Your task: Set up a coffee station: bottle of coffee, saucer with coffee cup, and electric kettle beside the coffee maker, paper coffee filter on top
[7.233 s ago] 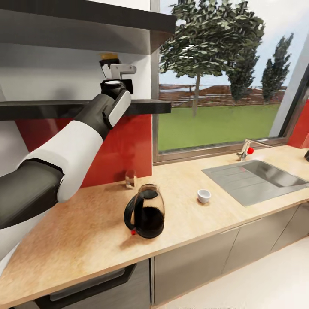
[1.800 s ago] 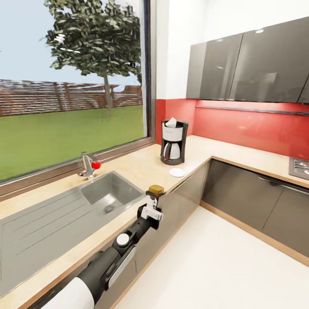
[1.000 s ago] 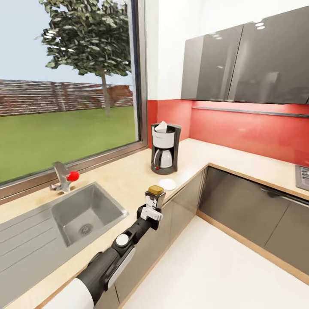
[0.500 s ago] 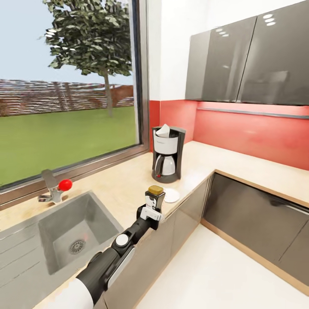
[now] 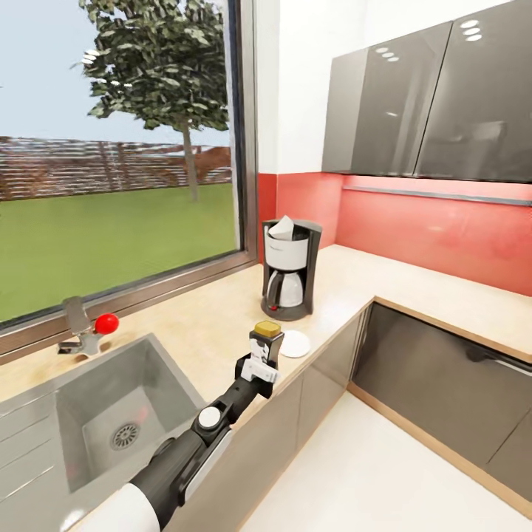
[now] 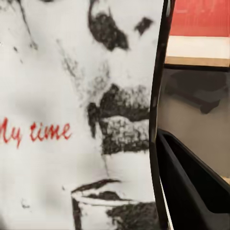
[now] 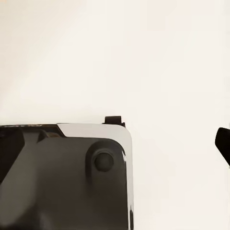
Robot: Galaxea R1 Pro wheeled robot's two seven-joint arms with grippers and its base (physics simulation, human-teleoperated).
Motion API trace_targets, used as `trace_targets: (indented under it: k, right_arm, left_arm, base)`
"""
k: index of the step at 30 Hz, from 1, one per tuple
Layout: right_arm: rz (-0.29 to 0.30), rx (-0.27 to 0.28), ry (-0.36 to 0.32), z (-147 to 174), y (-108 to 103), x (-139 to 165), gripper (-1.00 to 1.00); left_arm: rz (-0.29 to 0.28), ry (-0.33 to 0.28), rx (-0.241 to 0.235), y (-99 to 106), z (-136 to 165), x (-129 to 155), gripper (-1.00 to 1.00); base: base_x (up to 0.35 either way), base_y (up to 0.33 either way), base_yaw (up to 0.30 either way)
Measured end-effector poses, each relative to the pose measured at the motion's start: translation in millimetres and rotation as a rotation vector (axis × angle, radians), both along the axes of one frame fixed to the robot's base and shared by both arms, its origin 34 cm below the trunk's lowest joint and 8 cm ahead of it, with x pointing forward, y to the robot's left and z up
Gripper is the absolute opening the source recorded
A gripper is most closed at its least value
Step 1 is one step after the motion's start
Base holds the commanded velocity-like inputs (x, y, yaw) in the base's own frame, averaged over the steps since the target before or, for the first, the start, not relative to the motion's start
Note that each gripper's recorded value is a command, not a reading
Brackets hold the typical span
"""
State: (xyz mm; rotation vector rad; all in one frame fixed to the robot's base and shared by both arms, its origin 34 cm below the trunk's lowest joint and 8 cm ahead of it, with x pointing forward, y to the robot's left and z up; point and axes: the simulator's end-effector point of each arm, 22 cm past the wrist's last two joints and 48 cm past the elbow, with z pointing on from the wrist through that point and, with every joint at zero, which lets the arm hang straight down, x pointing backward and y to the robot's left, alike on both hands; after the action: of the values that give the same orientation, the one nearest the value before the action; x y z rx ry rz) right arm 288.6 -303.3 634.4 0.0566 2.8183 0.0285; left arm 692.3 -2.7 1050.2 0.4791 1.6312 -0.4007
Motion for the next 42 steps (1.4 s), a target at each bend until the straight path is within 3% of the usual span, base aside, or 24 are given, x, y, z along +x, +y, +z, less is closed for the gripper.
trace_targets:
  k: [8, 14, 19, 20, 23, 32, 39, 42]
  right_arm:
    - [0.0, 0.0, 0.0, 0.0, 0.1, 0.1, 1.0]
    - [0.003, 0.001, 0.001, -0.3, 1.1, -0.2, 1.0]
    - [0.003, 0.002, 0.005, -0.8, 1.5, -1.2, 1.0]
    - [0.003, 0.0, 0.005, -0.8, 0.4, -1.4, 1.0]
    - [0.004, -0.002, 0.007, -1.0, -1.3, -2.4, 1.0]
    - [0.006, 0.0, 0.012, -1.7, 0.5, -4.2, 1.0]
    - [0.008, -0.001, 0.015, -2.3, 0.6, -5.3, 1.0]
    - [0.008, 0.0, 0.016, -2.5, 0.7, -5.5, 1.0]
  left_arm:
    - [0.109, -0.013, -0.003, 21.8, 1.4, 10.7, -1.0]
    - [0.127, -0.021, -0.003, 28.6, 3.2, 13.5, -1.0]
    - [0.213, -0.029, -0.025, 70.2, 15.6, 34.4, -1.0]
    - [0.236, -0.008, -0.018, 81.0, 12.6, 39.8, -1.0]
    - [0.245, 0.049, 0.019, 82.7, 5.1, 43.7, -1.0]
    - [0.252, 0.048, 0.063, 87.2, -1.7, 43.8, -1.0]
    - [0.256, 0.047, 0.067, 87.3, -3.8, 43.9, -1.0]
    - [0.282, 0.039, 0.066, 92.2, -2.0, 45.7, -1.0]
  base:
    - [0.147, -0.23, 0.195]
    - [0.033, -0.04, 0.276]
    - [0.002, -0.002, 0.278]
    - [0.0, 0.0, 0.278]
    - [0.0, 0.0, 0.278]
    - [0.191, -0.134, 0.278]
    - [0.17, -0.228, 0.278]
    - [0.023, -0.268, 0.278]
